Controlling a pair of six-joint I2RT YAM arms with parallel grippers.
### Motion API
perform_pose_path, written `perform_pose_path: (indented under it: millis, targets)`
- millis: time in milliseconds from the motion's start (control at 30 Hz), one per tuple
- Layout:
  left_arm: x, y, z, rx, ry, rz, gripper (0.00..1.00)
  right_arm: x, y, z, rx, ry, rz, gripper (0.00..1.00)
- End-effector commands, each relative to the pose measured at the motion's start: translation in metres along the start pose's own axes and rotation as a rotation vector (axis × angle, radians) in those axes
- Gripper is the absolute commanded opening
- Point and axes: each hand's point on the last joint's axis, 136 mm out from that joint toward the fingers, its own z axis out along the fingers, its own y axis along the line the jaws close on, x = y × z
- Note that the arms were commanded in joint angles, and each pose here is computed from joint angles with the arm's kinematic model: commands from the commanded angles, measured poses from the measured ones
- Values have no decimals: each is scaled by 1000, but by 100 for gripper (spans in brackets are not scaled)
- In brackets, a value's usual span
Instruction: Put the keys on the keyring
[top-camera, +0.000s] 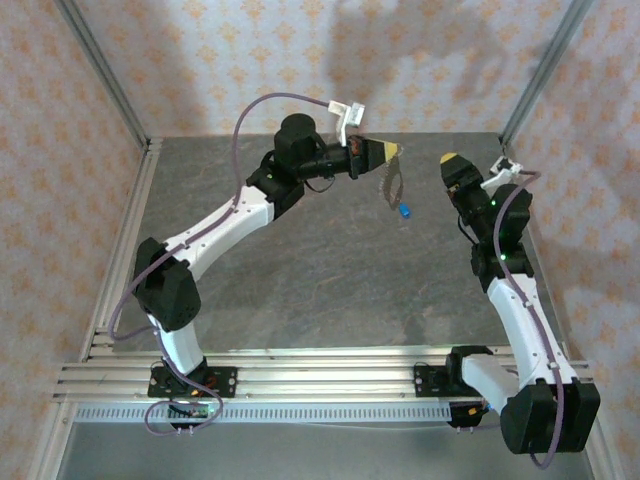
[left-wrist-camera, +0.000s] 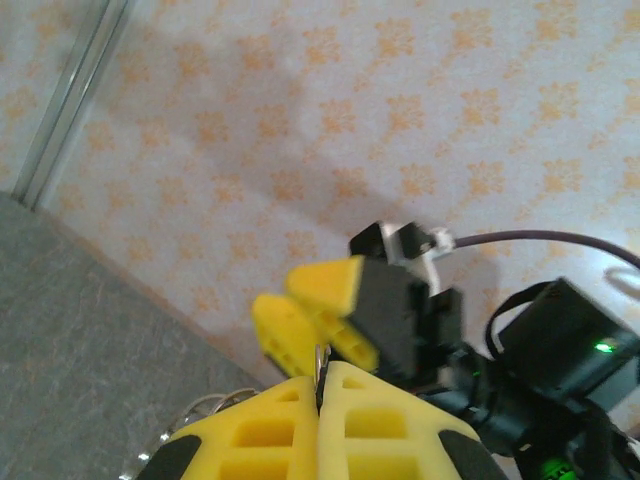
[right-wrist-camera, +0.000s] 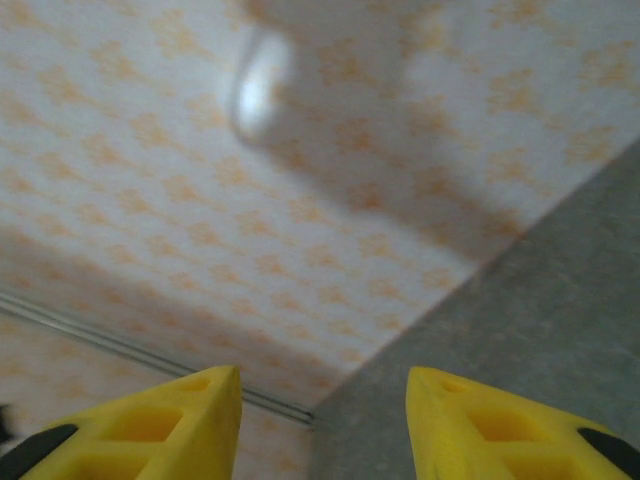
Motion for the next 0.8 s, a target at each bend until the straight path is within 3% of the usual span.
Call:
perform_pose_path:
  millis: [0,300,467,767]
  targets:
    - [-25,-33,-11,55,-29,103,0,10,-30,-3,129,35,-89,47]
    - [-36,-21,-10,21,-67,99,0,33,-78,18,303,202,-167,52]
    - [-48,2,-19,-64,-131,64,0,57,-119,35,447,370,-194,54]
    - [-50,36,-46,-165,-188,28,0,102,-177,71,650,596,-250,46]
